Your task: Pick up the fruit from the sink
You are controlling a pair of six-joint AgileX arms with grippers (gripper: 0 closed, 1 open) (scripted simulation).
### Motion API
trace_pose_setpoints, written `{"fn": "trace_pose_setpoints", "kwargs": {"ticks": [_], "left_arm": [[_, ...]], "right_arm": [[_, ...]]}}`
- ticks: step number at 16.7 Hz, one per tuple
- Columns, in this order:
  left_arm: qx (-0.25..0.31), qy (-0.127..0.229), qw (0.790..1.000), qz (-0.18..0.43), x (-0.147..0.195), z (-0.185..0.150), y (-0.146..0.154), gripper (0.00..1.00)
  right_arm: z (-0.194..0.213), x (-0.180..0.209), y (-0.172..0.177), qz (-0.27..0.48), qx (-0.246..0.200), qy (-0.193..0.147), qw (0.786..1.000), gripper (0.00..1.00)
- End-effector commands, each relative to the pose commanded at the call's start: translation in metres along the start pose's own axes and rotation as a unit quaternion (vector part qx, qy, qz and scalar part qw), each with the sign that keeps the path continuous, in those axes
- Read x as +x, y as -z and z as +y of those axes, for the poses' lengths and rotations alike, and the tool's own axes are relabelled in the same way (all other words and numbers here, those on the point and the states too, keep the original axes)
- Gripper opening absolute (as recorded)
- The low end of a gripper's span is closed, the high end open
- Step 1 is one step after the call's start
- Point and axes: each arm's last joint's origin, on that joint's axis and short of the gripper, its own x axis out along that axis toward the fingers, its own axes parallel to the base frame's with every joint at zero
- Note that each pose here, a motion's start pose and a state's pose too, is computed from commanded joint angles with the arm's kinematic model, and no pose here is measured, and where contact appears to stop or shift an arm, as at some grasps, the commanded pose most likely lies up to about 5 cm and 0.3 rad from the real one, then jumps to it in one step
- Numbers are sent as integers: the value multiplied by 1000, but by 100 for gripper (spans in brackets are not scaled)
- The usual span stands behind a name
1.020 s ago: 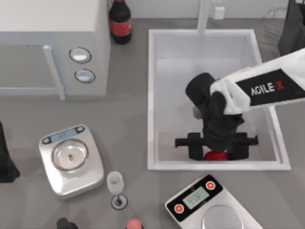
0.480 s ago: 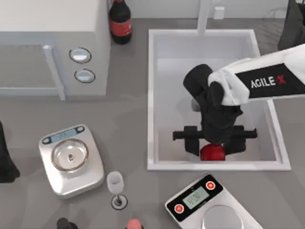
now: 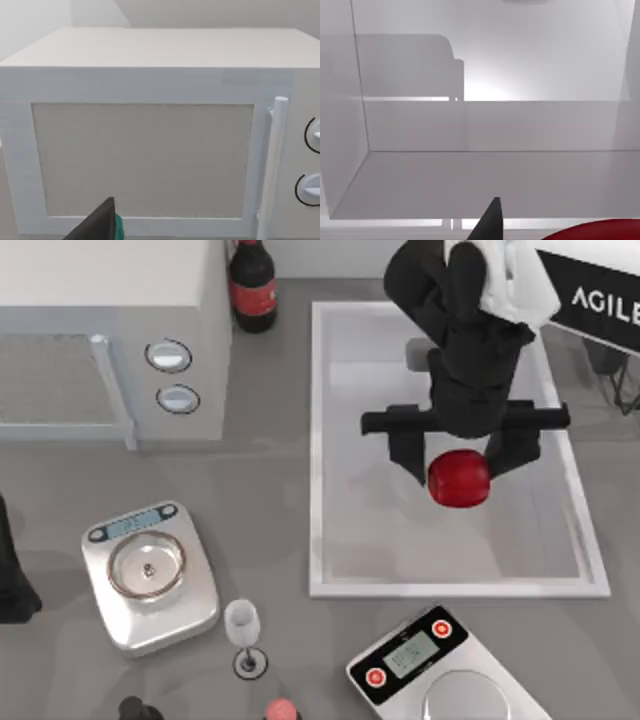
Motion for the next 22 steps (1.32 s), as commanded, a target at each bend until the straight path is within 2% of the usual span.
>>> {"fn": "trace_pose_setpoints", "kwargs": {"ticks": [3, 6, 13, 18, 22], "left_arm": [[0, 0, 1000, 0, 0, 0, 0, 100], [0, 0, 1000, 0, 0, 0, 0, 100], [0, 0, 1000, 0, 0, 0, 0, 100], [0, 0, 1000, 0, 0, 0, 0, 100], [0, 0, 1000, 0, 0, 0, 0, 100]], "right_arm": [[-8, -56, 9, -3, 0, -2, 1000, 0], [-14, -90, 17, -13, 0, -8, 1000, 0], [-20, -93, 18, -15, -1, -9, 1000, 0], [-97, -96, 25, -9, 1, -7, 1000, 0], [-177, -82, 57, 15, 3, -4, 1000, 0]]}}
